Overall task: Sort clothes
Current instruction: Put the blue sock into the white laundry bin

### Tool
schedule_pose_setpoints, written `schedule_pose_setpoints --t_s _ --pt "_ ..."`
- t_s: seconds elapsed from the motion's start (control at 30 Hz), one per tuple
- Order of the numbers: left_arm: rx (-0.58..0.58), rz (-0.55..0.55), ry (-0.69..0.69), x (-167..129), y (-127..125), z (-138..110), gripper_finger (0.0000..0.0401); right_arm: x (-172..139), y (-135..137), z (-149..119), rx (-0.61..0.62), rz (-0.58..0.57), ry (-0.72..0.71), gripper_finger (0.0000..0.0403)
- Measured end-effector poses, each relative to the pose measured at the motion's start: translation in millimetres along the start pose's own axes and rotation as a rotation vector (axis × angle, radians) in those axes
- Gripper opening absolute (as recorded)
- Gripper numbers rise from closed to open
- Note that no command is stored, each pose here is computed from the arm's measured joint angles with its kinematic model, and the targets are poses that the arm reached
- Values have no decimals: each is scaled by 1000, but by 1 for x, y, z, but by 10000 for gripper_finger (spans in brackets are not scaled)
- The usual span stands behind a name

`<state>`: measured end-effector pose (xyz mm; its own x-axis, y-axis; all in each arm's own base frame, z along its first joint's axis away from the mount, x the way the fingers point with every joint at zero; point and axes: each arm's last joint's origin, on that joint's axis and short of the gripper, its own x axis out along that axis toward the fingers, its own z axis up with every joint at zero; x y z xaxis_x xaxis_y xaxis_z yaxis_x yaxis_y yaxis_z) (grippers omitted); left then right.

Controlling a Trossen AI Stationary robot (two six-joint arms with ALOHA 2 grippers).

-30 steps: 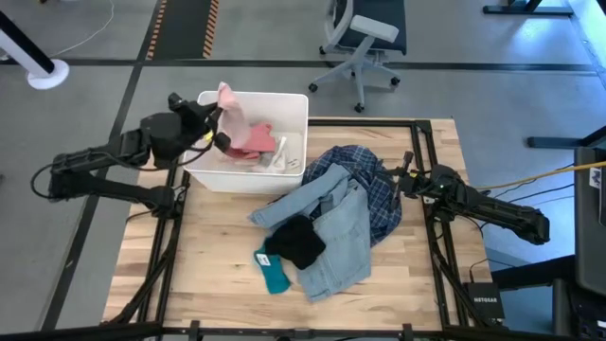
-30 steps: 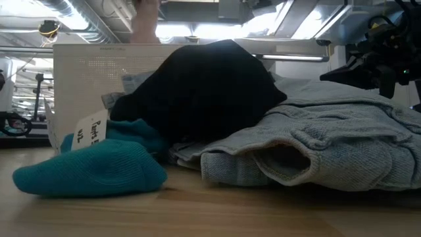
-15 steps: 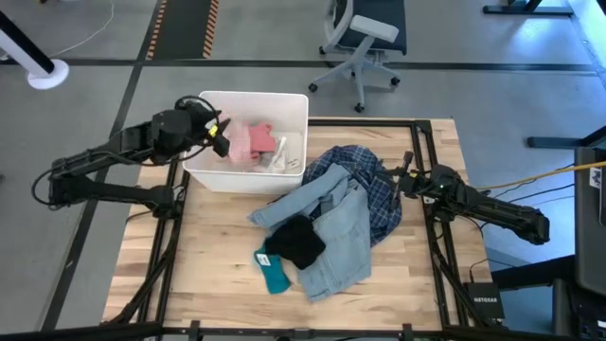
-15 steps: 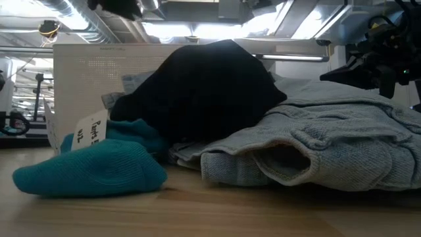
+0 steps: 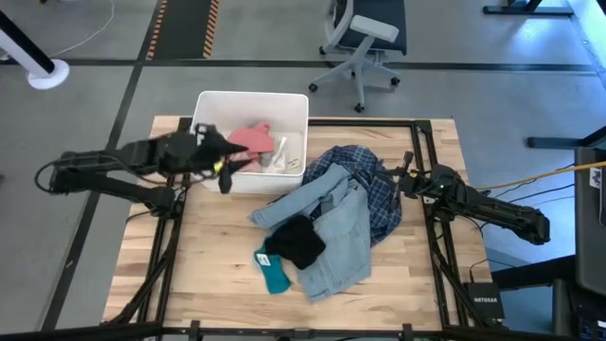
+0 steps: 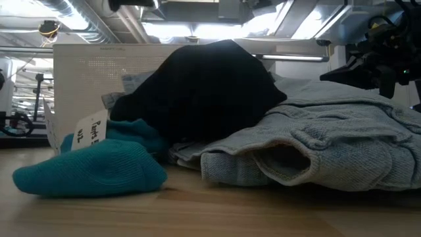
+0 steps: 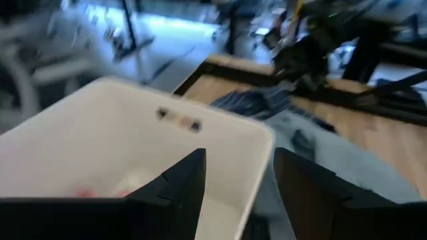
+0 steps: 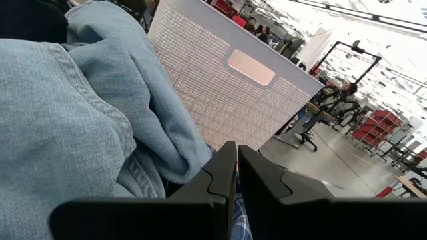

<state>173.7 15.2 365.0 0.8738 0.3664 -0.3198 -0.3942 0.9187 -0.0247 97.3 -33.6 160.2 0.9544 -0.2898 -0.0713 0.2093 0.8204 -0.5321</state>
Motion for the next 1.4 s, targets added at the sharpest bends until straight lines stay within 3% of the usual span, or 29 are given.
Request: schedule_pose_setpoints --t_s 0.33,0.53,0.83,0.87,1.0,1.27,1.4 --pt "77 -224 -247 22 -47 -57 173 0 0 0 0 0 0 35" --pt "140 -310 -189 22 -60 -96 173 0 0 0 0 0 0 35" --pt "118 -416 -119 9 -75 -107 173 0 -1 -1 0 -37 23 35" --pt "121 -431 -111 7 -77 -108 173 0 -1 0 22 -31 19 35" --pt "102 -489 -88 -1 -85 -112 173 0 0 7 400 110 -108 35" --pt "54 -512 -86 -10 -93 -114 173 -7 -6 32 670 275 -390 35" --pt "52 -487 -86 -11 -96 -116 173 -15 -8 50 664 315 -585 35"
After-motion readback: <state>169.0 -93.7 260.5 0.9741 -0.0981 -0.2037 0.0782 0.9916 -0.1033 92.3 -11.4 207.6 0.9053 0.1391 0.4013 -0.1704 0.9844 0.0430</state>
